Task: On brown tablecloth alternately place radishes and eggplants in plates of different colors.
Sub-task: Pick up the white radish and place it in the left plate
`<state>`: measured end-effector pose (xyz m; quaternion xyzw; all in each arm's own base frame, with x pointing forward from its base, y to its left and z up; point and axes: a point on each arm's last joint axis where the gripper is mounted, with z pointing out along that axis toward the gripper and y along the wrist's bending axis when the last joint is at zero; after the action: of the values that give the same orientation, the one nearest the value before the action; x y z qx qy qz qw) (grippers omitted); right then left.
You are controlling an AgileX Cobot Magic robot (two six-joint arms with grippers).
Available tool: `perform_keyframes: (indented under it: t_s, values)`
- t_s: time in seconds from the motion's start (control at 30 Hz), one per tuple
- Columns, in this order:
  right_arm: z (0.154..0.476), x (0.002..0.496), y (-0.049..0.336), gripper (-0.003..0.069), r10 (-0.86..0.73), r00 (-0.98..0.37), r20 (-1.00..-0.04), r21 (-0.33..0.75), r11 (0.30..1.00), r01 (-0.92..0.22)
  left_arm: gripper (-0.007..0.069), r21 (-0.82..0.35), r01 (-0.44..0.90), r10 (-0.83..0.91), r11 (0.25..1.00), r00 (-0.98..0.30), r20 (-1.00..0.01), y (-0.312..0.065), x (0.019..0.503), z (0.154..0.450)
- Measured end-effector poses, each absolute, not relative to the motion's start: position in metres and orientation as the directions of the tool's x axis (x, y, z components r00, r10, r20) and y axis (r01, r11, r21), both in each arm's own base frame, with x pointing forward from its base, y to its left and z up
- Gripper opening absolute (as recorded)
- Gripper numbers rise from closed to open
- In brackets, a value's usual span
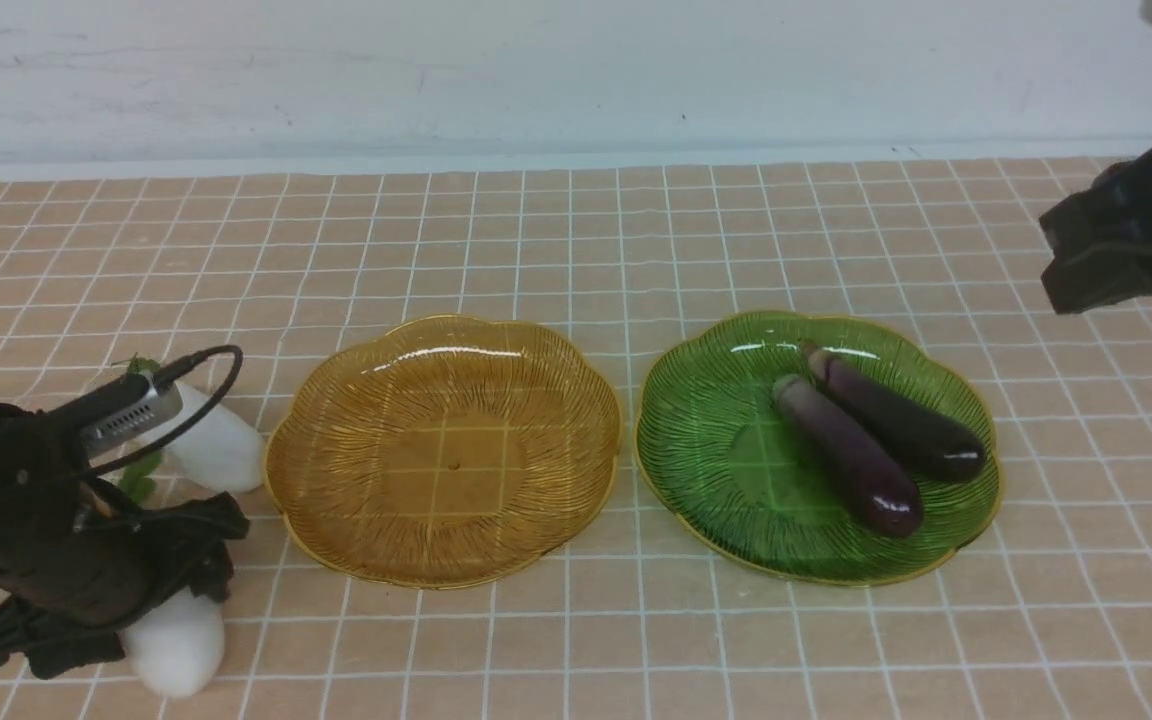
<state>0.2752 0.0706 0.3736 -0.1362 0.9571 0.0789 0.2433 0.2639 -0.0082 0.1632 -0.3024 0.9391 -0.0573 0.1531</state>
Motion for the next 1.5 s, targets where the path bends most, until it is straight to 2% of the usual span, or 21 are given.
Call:
perform_keyframes:
  t_s: [0.03,0.13,0.27,0.33,0.4,0.47,0.6,0.67,0.77,0.87,0.97,1.0,1.03,1.1,1.13,1.17,1.23,1.33,1.4,1.47,1.5]
  values:
    - [0.374,0.275,0.071,0.0119,-0.222,-0.844,-0.487,0.085,0.95,-0.299,0.0463,-0.191,-0.541,-0.573,0.819,-0.782,-0.243,-0.009,0.264,0.166]
    - [0.374,0.275,0.071,0.0119,-0.222,-0.844,-0.487,0.085,0.95,-0.299,0.0395,-0.185,-0.483,-0.517,0.856,-0.815,-0.261,-0.009,0.269,0.191]
    - [0.374,0.275,0.071,0.0118,-0.22,-0.845,-0.487,0.09,0.95,-0.299,0.0386,-0.286,-0.412,-0.492,0.865,-0.808,-0.324,-0.018,0.284,0.242]
    - [0.374,0.275,0.072,0.0118,-0.217,-0.846,-0.488,0.097,0.949,-0.3,0.0388,-0.39,-0.292,-0.443,0.873,-0.81,-0.385,-0.041,0.301,0.269]
    - [0.374,0.275,0.072,0.0118,-0.215,-0.846,-0.488,0.104,0.948,-0.3,0.0395,-0.43,-0.194,-0.384,0.882,-0.825,-0.414,-0.064,0.315,0.271]
    - [0.374,0.275,0.072,0.0118,-0.213,-0.846,-0.488,0.107,0.948,-0.3,0.0424,-0.437,-0.129,-0.334,0.89,-0.838,-0.433,-0.085,0.332,0.258]
    - [0.374,0.275,0.072,0.0118,-0.213,-0.846,-0.488,0.107,0.948,-0.3,0.0501,-0.415,-0.13,-0.302,0.9,-0.875,-0.38,-0.098,0.352,0.225]
    - [0.374,0.275,0.072,0.0118,-0.213,-0.846,-0.488,0.107,0.948,-0.3,0.0602,-0.398,-0.132,-0.282,0.908,-0.895,-0.345,-0.099,0.36,0.213]
    - [0.374,0.275,0.071,0.0118,-0.218,-0.845,-0.488,0.094,0.949,-0.3,0.0683,-0.405,-0.134,-0.285,0.905,-0.896,-0.34,-0.093,0.368,0.224]
    - [0.374,0.275,0.071,0.0118,-0.221,-0.845,-0.487,0.088,0.95,-0.299,0.0674,-0.397,-0.149,-0.303,0.906,-0.882,-0.361,-0.072,0.377,0.248]
    - [0.374,0.275,0.071,0.0118,-0.221,-0.845,-0.487,0.088,0.95,-0.299,0.051,-0.337,-0.227,-0.343,0.914,-0.875,-0.341,-0.034,0.38,0.262]
    - [0.374,0.275,0.071,0.0118,-0.221,-0.845,-0.487,0.088,0.95,-0.299,0.0426,-0.305,-0.283,-0.38,0.909,-0.864,-0.33,-0.011,0.379,0.264]
    - [0.374,0.275,0.071,0.0118,-0.221,-0.845,-0.487,0.088,0.95,-0.299,0.0279,-0.279,-0.359,-0.436,0.891,-0.848,-0.302,0.011,0.376,0.263]
    - [0.374,0.275,0.071,0.0118,-0.221,-0.845,-0.487,0.089,0.95,-0.299,0.0095,-0.238,-0.444,-0.496,0.864,-0.832,-0.25,0.037,0.372,0.256]
    - [0.374,0.275,0.071,0.0118,-0.22,-0.845,-0.488,0.091,0.95,-0.299,0.0045,-0.222,-0.46,-0.503,0.86,-0.835,-0.22,0.042,0.371,0.251]
    - [0.374,0.275,0.072,0.0118,-0.217,-0.844,-0.491,0.096,0.949,-0.3,0.0031,-0.214,-0.467,-0.506,0.858,-0.838,-0.201,0.043,0.372,0.246]
    - [0.374,0.276,0.073,0.0118,-0.21,-0.842,-0.496,0.107,0.948,-0.299,0.0043,-0.212,-0.477,-0.513,0.853,-0.841,-0.174,0.041,0.374,0.239]
    - [0.375,0.275,0.074,0.0118,-0.203,-0.843,-0.499,0.121,0.946,-0.3,0.016,-0.223,-0.505,-0.542,0.834,-0.826,-0.157,0.04,0.38,0.227]
    - [0.375,0.275,0.074,0.0118,-0.203,-0.843,-0.499,0.121,0.946,-0.3,0.0268,-0.234,-0.518,-0.56,0.823,-0.809,-0.178,0.041,0.385,0.222]
    - [0.375,0.275,0.074,0.0118,-0.203,-0.843,-0.499,0.122,0.946,-0.3,0.0447,-0.249,-0.525,-0.575,0.814,-0.79,-0.212,0.043,0.394,0.213]
    - [0.375,0.276,0.074,0.0118,-0.203,-0.842,-0.5,0.121,0.946,-0.3,0.0505,-0.251,-0.528,-0.579,0.811,-0.786,-0.218,0.044,0.397,0.208]
